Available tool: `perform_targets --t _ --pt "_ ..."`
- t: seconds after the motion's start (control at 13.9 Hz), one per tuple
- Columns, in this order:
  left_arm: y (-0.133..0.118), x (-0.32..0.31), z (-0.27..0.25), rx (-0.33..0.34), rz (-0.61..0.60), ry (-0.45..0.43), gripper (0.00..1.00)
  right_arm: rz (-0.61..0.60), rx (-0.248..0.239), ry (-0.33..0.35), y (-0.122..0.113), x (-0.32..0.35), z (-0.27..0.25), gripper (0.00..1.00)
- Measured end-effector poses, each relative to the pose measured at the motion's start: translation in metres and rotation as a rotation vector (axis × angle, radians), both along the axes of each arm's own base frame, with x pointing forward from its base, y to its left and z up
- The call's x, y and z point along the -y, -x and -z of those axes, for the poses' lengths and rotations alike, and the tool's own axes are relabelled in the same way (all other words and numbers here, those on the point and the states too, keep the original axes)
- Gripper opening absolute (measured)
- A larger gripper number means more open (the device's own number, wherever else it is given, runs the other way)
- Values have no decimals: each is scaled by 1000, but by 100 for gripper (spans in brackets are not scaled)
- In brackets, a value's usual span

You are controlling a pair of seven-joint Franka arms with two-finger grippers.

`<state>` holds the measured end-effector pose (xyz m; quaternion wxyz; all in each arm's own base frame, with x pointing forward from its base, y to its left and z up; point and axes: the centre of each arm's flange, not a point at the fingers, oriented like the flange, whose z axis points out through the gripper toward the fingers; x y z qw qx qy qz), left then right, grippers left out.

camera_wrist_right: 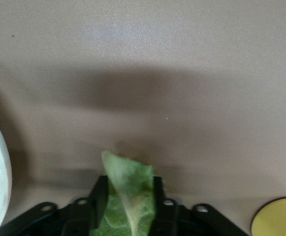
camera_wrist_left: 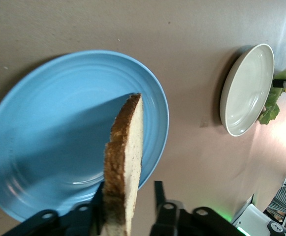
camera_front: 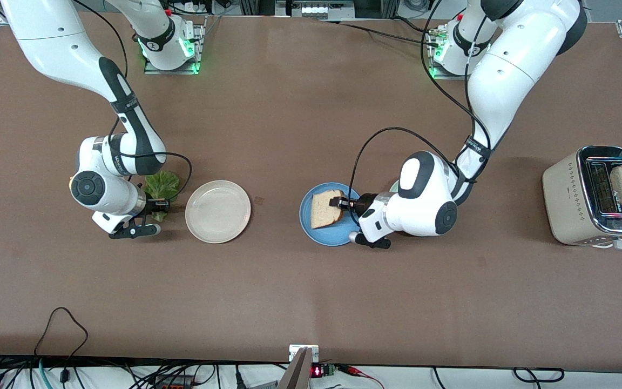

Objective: Make sandwich in blue plate with both arms
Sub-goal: 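Lay the bread on the blue plate while the right gripper grasps the lettuce, then carry the lettuce onto the bread while the left gripper returns to the toaster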

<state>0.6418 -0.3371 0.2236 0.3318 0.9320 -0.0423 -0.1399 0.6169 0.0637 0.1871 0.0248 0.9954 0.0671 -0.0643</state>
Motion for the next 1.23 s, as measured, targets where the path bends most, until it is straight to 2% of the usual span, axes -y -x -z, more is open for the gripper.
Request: perform_targets --t 0.22,0.36,0.43,0.58,0.87,1.08,1.23 --pt "-9 -18 2 1 -26 -7 76 0 3 0 0 0 0 8" --pt "-18 -39 2 6 -44 -16 96 1 3 0 0 0 0 4" --pt "-22 -49 1 10 -44 -27 100 4 3 0 -1 1 0 4" --pt "-29 -72 -11 37 -21 -68 100 31 8 3 -2 4 -1 4" --pt "-42 -117 -69 139 42 -195 100 69 37 4 -11 6 -19 4" --pt "-49 -157 -103 205 70 -310 100 139 -2 8 -19 0 -65 4" --pt "-52 -190 -126 229 80 -391 100 216 -20 -18 -27 -20 -99 4"
